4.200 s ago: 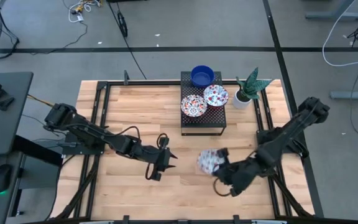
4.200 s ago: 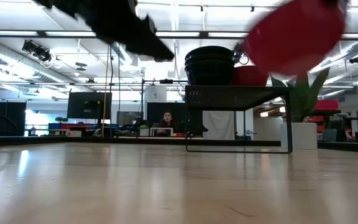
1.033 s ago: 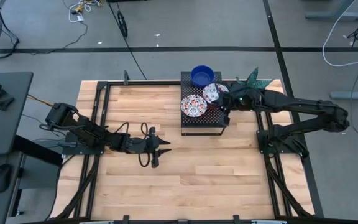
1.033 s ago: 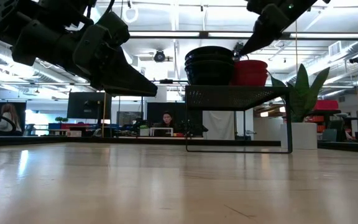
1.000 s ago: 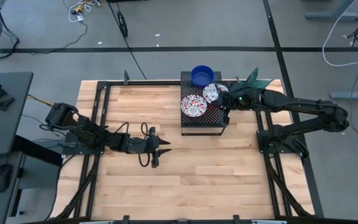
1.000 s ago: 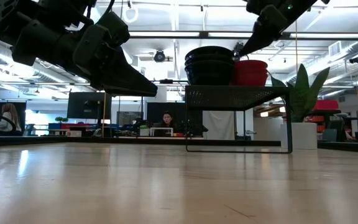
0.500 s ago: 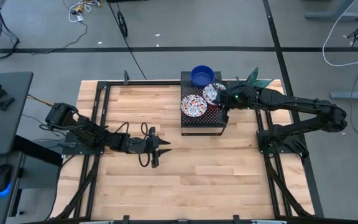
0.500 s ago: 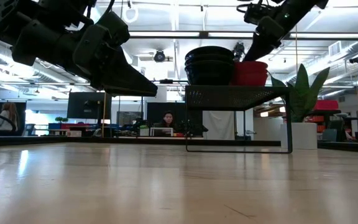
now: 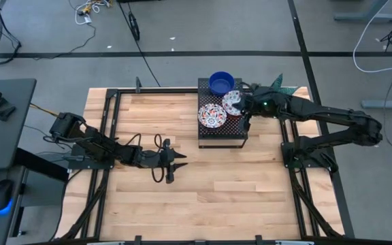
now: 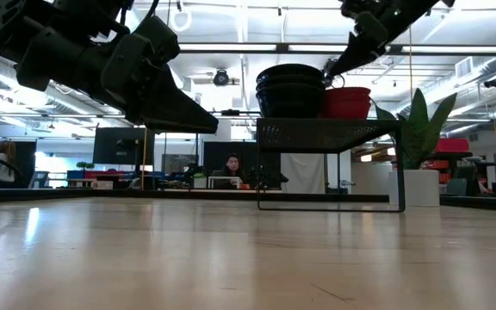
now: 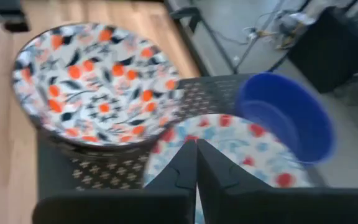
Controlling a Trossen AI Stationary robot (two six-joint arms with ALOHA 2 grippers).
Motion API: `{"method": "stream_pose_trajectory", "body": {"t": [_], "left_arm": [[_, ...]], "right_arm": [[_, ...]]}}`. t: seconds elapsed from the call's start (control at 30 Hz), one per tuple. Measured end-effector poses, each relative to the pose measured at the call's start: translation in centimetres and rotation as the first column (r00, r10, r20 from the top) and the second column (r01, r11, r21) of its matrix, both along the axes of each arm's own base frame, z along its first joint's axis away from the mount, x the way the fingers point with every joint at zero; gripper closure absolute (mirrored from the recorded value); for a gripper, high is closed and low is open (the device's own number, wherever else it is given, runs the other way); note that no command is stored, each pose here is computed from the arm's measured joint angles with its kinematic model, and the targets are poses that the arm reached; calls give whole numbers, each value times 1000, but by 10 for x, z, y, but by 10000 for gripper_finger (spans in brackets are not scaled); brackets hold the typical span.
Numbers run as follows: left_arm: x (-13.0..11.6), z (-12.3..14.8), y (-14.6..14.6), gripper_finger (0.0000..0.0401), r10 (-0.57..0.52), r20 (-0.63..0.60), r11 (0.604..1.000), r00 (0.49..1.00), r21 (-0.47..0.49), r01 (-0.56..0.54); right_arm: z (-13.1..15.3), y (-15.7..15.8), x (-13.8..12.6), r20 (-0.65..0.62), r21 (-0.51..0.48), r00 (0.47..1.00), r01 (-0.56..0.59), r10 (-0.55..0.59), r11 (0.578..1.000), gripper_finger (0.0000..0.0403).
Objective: Pick & Place Mini bowls
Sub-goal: Stack the red and white bowl on the red and white bowl on the shelf
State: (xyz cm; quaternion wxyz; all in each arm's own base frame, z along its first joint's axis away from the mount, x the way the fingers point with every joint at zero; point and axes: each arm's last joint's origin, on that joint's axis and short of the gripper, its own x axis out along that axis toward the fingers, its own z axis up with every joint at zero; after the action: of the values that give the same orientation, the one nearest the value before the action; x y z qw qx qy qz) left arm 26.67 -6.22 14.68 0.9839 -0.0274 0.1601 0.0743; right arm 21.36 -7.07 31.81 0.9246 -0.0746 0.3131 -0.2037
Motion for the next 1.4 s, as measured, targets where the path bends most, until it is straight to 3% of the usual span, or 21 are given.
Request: {"method": "stream_pose_trajectory", "body": {"t": [0.3, 0.5, 0.67, 1.4], "left_arm": [[0, 0, 0, 259, 0, 0, 1000, 1000, -1, 0], [0, 0, 0, 259, 2, 1, 1000, 1000, -6, -2], [0, 0, 0, 259, 2, 1, 1000, 1000, -8, -2], [2, 5, -1, 259, -2, 57, 1000, 998, -17, 3]], "right_arm": [[19, 7, -36, 121, -1, 992, 33, -33, 999, 400], [-17, 3, -48, 166, 41, 984, 59, -65, 997, 397], [-42, -10, -54, 231, 47, 960, 150, -157, 988, 397], [-49, -26, -65, 267, 88, 922, 268, -282, 960, 396]]}}
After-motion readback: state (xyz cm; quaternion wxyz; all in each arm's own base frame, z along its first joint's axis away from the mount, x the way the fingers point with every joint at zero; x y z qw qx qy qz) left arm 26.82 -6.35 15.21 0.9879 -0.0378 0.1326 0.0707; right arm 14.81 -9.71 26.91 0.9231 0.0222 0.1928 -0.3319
